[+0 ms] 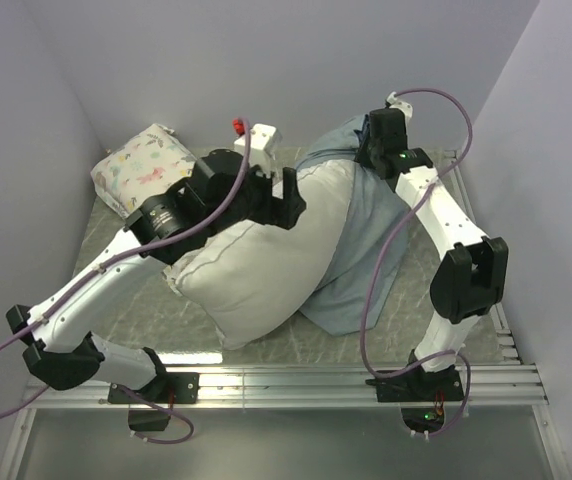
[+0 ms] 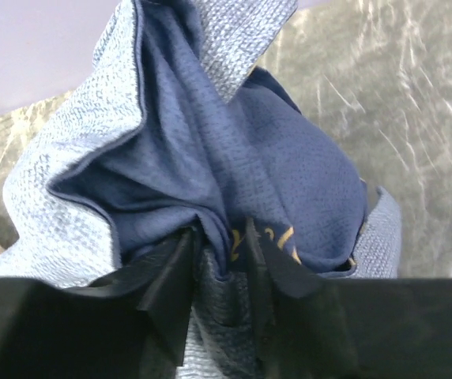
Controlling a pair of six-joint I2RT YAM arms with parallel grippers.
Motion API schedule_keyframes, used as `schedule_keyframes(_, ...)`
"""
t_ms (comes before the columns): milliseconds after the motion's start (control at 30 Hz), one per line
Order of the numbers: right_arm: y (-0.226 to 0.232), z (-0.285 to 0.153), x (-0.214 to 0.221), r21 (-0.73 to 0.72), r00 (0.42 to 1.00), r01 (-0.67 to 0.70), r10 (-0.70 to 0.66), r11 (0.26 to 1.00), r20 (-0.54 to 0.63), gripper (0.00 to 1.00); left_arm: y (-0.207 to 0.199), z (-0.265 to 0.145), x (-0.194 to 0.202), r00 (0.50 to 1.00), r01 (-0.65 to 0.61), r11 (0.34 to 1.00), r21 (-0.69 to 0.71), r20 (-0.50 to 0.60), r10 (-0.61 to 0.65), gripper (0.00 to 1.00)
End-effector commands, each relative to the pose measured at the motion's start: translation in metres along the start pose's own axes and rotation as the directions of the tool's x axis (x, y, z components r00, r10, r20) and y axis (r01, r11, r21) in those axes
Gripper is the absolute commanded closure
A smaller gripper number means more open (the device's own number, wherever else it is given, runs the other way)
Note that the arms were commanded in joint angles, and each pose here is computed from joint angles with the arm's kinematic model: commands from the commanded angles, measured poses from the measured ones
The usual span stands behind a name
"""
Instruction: Remove the pillowcase from the pillow
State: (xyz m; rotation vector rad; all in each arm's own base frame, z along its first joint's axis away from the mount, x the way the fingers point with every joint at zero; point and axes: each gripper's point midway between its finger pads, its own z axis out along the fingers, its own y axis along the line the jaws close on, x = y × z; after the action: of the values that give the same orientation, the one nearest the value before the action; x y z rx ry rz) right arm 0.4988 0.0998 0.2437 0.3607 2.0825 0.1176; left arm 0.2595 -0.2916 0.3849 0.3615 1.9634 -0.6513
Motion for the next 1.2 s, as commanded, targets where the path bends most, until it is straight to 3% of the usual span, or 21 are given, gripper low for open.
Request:
schedule_keyframes(0,0.002,0.016,0.018,0.048,0.997,0.057,-0.055,0.997,-0.051,0.59,-0.009,-0.001,0.012,0.99,-0.135,0.989,-0.064,-0.053,0.132,0.1)
schedule_keyframes(133,0.012,0.018,0.02,0.019,0.996,0.063,-0.061,0.998,-0.071,0.5,-0.012,0.025,0.048,0.968,-0.23,0.962,-0.147,-0.139,0.21,0.06)
schedule_keyframes(200,0.015,0.015,0.021,-0.001,0.995,0.067,-0.067,0.998,-0.075,0.46,0.001,0.038,0.069,0.952,-0.283,0.934,-0.218,-0.183,0.246,0.01)
schedule_keyframes(400,0.019,0.008,0.027,-0.05,0.993,0.079,-0.082,0.996,-0.082,0.34,0.052,0.085,0.128,0.904,-0.408,0.813,-0.415,-0.307,0.297,0.01)
schedule_keyframes(567,0.02,-0.002,0.032,-0.096,0.992,0.083,-0.091,0.992,-0.09,0.29,0.065,0.102,0.15,0.902,-0.402,0.819,-0.41,-0.33,0.278,0.03)
schedule_keyframes(667,0.022,-0.015,0.024,-0.121,0.994,0.074,-0.083,0.99,-0.066,0.24,0.068,0.108,0.162,0.895,-0.408,0.82,-0.402,-0.354,0.271,0.42)
schedule_keyframes(700,0.022,-0.019,0.02,-0.124,0.995,0.073,-0.08,0.99,-0.054,0.23,0.069,0.11,0.165,0.892,-0.411,0.82,-0.399,-0.362,0.271,0.75)
schedule_keyframes(733,0.021,-0.023,0.015,-0.123,0.997,0.067,-0.072,0.99,-0.039,0.21,0.07,0.111,0.167,0.893,-0.407,0.82,-0.402,-0.364,0.265,0.96)
schedule_keyframes(933,-0.019,-0.053,-0.022,-0.166,0.996,-0.073,0.082,0.983,0.047,0.15,0.066,0.103,0.145,0.928,-0.332,0.859,-0.39,-0.298,0.223,1.0)
schedule_keyframes(1167,-0.032,-0.107,-0.011,-0.282,0.984,-0.096,0.133,0.955,0.117,0.13,0.04,0.095,0.108,0.956,-0.256,0.916,-0.309,-0.219,0.194,1.0)
